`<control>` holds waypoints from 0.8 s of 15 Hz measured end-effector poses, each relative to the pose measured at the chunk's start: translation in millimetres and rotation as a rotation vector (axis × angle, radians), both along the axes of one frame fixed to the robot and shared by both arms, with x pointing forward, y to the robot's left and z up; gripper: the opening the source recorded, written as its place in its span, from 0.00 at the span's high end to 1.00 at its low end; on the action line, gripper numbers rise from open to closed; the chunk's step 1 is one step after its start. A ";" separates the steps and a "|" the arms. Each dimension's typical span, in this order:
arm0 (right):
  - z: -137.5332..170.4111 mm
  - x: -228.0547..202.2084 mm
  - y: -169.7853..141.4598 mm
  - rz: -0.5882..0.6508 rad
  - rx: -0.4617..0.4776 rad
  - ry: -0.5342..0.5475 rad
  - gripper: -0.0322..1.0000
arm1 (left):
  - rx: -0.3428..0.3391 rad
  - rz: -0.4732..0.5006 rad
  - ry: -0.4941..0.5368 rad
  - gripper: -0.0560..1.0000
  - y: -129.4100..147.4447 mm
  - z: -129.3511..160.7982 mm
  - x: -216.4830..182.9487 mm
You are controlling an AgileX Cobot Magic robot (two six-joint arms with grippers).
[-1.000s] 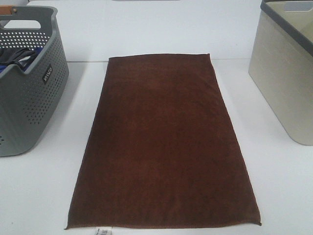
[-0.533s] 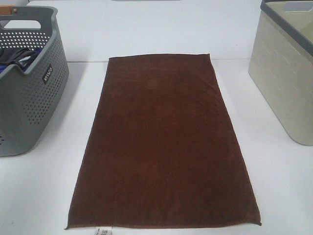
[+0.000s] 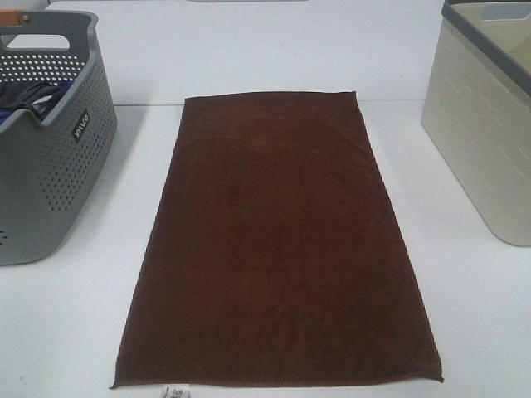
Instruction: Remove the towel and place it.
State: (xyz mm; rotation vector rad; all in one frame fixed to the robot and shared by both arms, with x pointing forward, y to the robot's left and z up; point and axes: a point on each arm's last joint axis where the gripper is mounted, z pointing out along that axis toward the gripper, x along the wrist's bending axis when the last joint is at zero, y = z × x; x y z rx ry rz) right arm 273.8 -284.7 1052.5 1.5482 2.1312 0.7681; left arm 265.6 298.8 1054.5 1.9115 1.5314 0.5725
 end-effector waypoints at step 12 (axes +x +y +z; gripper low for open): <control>-0.1 -27.1 -5.9 -0.007 0.070 -0.299 0.31 | -0.011 -0.164 -0.136 0.32 -8.4 -2.4 -1.6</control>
